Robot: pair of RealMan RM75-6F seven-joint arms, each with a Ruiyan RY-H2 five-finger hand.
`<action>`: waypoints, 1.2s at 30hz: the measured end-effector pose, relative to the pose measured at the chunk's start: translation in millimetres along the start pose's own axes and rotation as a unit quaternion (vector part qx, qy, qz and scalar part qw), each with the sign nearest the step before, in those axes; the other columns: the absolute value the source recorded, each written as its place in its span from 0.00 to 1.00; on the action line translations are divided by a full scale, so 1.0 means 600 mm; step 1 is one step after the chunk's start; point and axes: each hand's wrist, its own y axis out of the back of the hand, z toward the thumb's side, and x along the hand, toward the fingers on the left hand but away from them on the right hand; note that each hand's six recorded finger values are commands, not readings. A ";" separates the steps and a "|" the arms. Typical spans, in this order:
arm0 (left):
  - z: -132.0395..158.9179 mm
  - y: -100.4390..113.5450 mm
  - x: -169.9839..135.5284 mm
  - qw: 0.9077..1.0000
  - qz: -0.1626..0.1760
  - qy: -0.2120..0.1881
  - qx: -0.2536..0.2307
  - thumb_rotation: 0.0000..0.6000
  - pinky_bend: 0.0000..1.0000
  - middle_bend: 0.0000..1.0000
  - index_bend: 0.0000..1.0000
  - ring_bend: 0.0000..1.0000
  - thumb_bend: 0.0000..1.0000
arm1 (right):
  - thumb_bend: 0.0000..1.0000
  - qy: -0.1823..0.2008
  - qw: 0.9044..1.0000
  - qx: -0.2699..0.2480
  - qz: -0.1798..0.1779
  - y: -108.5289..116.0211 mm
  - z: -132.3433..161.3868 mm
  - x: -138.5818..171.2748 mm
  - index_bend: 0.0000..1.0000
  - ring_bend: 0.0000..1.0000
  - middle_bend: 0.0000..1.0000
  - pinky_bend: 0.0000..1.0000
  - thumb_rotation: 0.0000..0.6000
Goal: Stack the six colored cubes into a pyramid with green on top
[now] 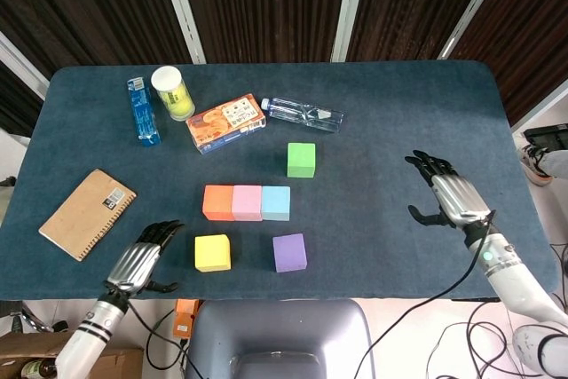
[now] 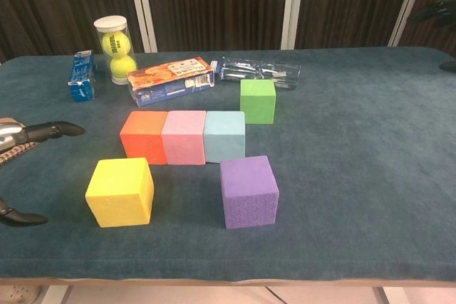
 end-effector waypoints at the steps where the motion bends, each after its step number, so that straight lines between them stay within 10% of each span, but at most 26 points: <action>1: 0.004 -0.003 0.009 1.000 -0.002 0.002 -0.005 1.00 0.05 0.05 0.17 0.02 0.14 | 0.32 0.000 1.000 0.000 0.003 0.000 -0.002 0.000 0.09 0.00 0.00 0.00 1.00; 14: 0.032 -0.021 0.054 0.999 -0.025 -0.009 -0.041 0.86 0.05 0.05 0.20 0.00 0.16 | 0.32 -0.007 1.000 -0.006 0.013 0.001 -0.015 -0.001 0.09 0.00 0.00 0.00 1.00; 18: 0.032 -0.028 0.062 0.998 -0.031 -0.004 -0.054 0.69 0.05 0.07 0.22 0.00 0.15 | 0.32 -0.006 1.000 -0.008 0.018 -0.002 -0.013 -0.002 0.09 0.00 0.00 0.00 1.00; 36: 0.027 -0.052 0.088 0.999 -0.029 0.003 -0.042 0.84 0.05 0.10 0.30 0.02 0.18 | 0.32 -0.006 0.999 -0.021 0.030 -0.002 -0.019 0.001 0.09 0.00 0.00 0.00 1.00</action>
